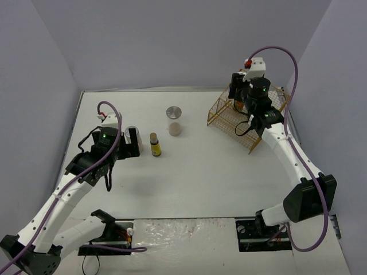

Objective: Organize the condiment bottles

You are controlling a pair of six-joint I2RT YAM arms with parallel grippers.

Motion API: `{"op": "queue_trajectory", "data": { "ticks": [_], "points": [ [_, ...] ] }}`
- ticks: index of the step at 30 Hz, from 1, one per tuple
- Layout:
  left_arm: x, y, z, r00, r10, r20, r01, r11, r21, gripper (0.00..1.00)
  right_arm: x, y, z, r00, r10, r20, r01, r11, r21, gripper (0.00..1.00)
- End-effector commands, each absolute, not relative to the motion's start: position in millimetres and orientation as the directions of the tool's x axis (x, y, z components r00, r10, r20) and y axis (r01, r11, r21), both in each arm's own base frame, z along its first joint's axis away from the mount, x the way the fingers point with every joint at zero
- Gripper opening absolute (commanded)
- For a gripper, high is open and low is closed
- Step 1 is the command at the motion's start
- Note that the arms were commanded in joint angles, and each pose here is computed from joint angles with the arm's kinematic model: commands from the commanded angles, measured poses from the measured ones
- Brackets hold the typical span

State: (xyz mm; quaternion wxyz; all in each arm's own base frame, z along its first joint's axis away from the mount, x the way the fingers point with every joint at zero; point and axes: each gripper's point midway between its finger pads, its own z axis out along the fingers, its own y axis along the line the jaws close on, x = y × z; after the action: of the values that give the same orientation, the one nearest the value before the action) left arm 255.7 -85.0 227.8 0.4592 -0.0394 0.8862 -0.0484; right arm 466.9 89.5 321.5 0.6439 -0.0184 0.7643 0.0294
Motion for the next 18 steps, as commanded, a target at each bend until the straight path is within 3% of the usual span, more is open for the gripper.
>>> {"op": "queue_trajectory", "data": {
  "ticks": [1,14,18],
  "points": [
    [262,-88,246,-0.515,-0.151,-0.843,-0.016,0.986,-0.167,0.97,501,72,365,-0.007,0.077,-0.997,-0.023,0.997,0.077,0.00],
    [260,-89,242,-0.523,-0.160,-0.837,-0.018,0.984,-0.176,0.97,537,73,277,-0.149,0.097,-0.984,-0.037,0.994,0.103,0.00],
    [262,-90,240,-0.527,-0.166,-0.834,-0.021,0.983,-0.182,0.97,542,79,249,-0.209,0.096,-0.973,-0.058,0.992,0.111,0.14]
  ]
}}
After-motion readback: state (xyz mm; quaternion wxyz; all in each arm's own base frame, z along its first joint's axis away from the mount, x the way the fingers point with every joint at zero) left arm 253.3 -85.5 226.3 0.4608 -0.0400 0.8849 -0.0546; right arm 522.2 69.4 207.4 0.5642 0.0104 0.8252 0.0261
